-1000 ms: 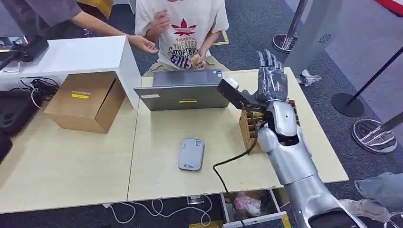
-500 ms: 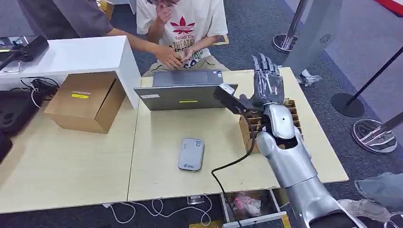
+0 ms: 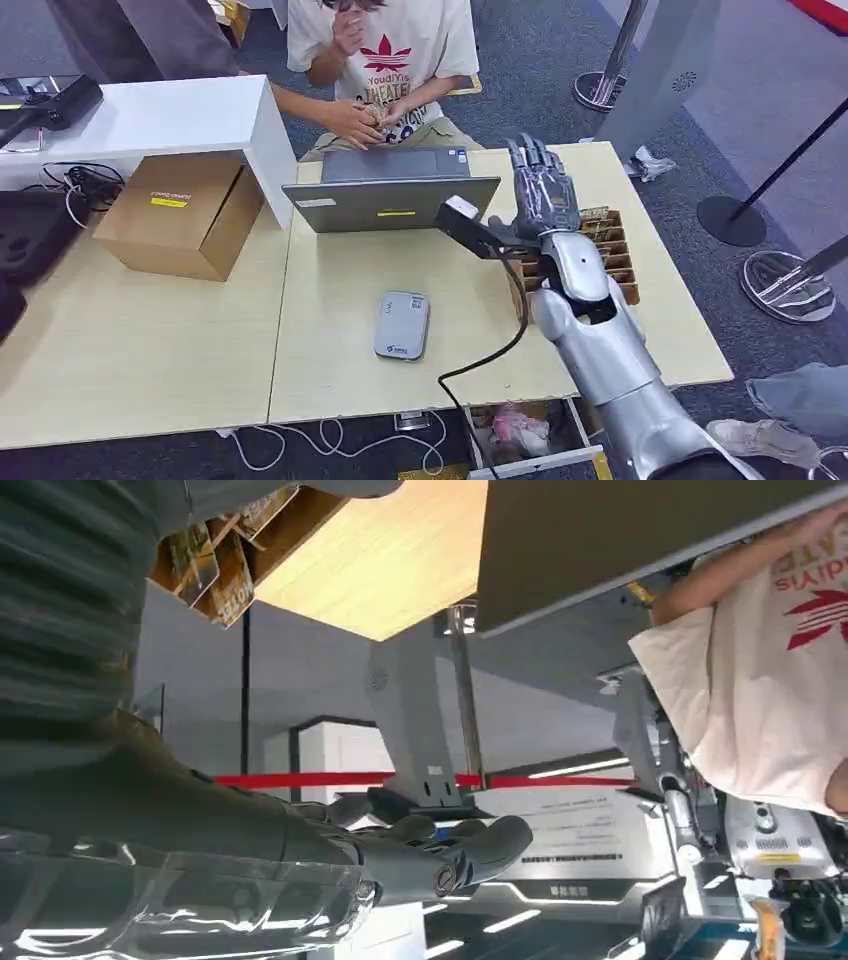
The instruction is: Pass the card to the sensor for recognition and then transmit it.
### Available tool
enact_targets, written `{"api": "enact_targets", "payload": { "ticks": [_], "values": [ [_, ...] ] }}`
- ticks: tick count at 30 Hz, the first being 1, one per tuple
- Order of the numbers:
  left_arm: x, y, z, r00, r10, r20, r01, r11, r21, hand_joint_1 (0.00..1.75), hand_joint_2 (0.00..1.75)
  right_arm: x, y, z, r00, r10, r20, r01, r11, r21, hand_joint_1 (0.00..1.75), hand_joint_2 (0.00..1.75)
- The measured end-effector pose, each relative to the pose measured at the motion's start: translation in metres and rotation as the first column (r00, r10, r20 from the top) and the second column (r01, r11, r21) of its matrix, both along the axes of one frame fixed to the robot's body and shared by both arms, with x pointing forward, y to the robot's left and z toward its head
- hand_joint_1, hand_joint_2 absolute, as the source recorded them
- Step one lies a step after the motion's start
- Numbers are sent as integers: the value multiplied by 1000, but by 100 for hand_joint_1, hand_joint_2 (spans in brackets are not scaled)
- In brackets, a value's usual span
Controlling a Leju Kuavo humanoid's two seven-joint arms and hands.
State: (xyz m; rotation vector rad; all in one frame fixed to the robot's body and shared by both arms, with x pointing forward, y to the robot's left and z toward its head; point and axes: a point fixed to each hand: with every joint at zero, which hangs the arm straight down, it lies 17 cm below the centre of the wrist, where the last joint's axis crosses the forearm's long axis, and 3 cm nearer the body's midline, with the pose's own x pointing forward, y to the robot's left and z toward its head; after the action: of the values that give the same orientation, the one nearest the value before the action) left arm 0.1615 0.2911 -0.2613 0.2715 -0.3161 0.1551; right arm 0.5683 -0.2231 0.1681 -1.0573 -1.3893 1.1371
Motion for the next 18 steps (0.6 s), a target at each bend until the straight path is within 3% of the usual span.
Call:
{"api": "enact_targets", "payload": {
  "ticks": [3,4,5,7,8,12,14,16,18],
  "values": [
    [0,0,0,1000,0,0,0,1000,-1,0,0,0,1,0,1000,2,-1,-2,1000,-1,19,175],
    [0,0,0,1000,-1,0,1,1000,-1,0,0,0,1,-1,1000,2,-1,-2,1000,-1,28,175],
    [0,0,0,1000,-1,0,1,1000,-1,0,0,-1,1,-1,1000,2,-2,-2,1000,0,47,175],
    [0,0,0,1000,-2,0,2,1000,0,0,0,-2,1,-3,1000,3,-5,-3,1000,1,49,175],
    [0,0,0,1000,-2,0,2,1000,-1,0,0,-3,2,-4,1000,5,-6,-5,1000,2,66,175],
    [1,0,0,1000,-2,1,2,1000,0,0,0,-4,4,-4,1000,9,-5,-9,1000,3,54,175],
    [1,0,0,1000,-2,1,2,1000,0,0,0,-6,3,-4,1000,4,-4,-3,1000,6,68,175],
    [1,0,0,1000,-3,1,3,1000,0,0,0,-9,2,-5,1000,0,-2,0,1000,7,44,175],
    [1,0,0,1000,-2,2,2,1000,0,0,0,-13,0,-8,1000,-8,-3,8,1000,10,42,175]
  ]
}}
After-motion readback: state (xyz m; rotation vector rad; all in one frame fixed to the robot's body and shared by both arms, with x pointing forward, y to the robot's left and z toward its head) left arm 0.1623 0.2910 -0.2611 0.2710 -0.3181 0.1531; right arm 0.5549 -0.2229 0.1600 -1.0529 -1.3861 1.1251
